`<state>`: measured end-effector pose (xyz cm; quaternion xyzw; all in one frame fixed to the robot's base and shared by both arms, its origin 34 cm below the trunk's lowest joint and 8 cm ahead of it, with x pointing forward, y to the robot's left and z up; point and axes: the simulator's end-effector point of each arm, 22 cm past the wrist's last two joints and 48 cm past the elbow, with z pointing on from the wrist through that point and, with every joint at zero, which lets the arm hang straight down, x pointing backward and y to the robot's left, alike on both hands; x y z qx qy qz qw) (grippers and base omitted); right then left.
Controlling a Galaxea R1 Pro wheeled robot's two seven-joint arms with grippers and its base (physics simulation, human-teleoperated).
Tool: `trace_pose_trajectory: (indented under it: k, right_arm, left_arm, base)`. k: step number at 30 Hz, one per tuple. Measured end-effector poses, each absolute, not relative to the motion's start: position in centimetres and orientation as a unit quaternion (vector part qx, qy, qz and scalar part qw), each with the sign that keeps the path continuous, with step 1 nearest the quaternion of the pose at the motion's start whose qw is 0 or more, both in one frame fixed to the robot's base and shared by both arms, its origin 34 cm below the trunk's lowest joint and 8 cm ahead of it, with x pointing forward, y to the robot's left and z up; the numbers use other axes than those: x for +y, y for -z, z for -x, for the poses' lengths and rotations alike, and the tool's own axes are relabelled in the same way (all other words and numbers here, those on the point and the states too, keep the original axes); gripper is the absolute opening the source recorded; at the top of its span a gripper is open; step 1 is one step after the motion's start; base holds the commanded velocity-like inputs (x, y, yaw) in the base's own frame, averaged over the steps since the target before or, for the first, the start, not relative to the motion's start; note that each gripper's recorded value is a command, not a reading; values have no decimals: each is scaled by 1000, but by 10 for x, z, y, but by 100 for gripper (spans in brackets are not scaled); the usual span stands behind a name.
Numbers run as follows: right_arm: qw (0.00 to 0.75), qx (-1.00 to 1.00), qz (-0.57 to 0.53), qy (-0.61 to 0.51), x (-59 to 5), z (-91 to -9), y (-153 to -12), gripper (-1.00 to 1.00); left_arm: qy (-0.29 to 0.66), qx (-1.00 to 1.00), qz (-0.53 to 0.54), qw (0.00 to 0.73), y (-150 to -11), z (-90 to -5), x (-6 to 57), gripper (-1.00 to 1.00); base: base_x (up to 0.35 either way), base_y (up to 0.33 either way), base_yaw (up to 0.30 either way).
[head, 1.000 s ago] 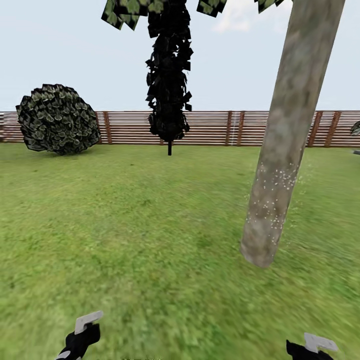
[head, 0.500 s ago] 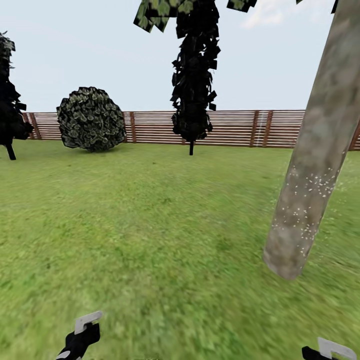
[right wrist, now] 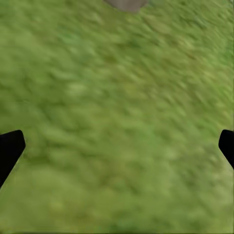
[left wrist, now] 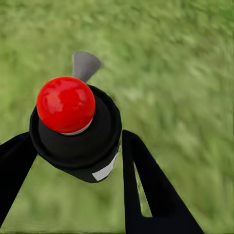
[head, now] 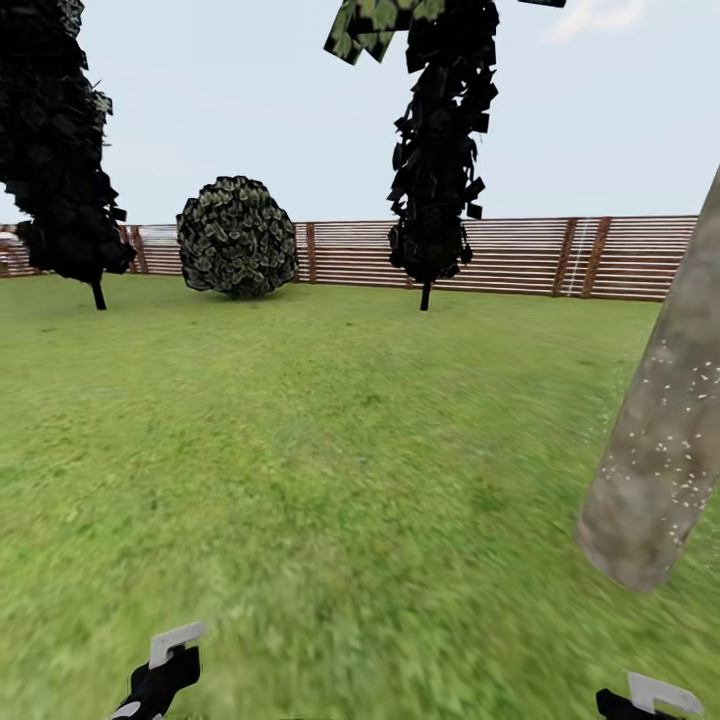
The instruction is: In the garden, pick up the pesticide atomizer on the floor and spray pesticide onto both trees until each tree trunk is fully covered.
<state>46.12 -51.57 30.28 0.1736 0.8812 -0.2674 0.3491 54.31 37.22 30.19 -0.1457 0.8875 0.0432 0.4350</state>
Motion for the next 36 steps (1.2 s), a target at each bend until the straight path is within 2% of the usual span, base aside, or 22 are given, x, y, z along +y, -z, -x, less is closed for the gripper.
trace_pose_trajectory:
  k: [4, 9, 24, 26, 30, 36]
  right_arm:
    - [353, 889, -146, 252, -492, -470, -297, 100]
    - [365, 911, -4, 191, -434, -496, -286, 100]
    - [363, 913, 8, 184, -427, -497, -282, 100]
    - [388, 903, 8, 183, -424, -517, -298, 100]
    - [496, 850, 9, 175, -409, -595, -379, 100]
    - [512, 841, 11, 172, -405, -606, -392, 100]
  left_arm:
    - [-43, 888, 145, 434, -301, -542, 372, -100]
    - [-44, 887, 145, 435, -299, -541, 372, -100]
    - [-47, 888, 143, 435, -294, -536, 372, -100]
    - [-47, 888, 144, 434, -293, -536, 372, -100]
    - [-47, 889, 143, 433, -292, -535, 372, -100]
    - [-47, 890, 143, 431, -290, -534, 372, -100]
  base:
    - [0, 0, 251]
    - [0, 0, 200]
    - [0, 0, 253]
    - [0, 0, 258]
    - [0, 0, 235]
    - [0, 0, 238]
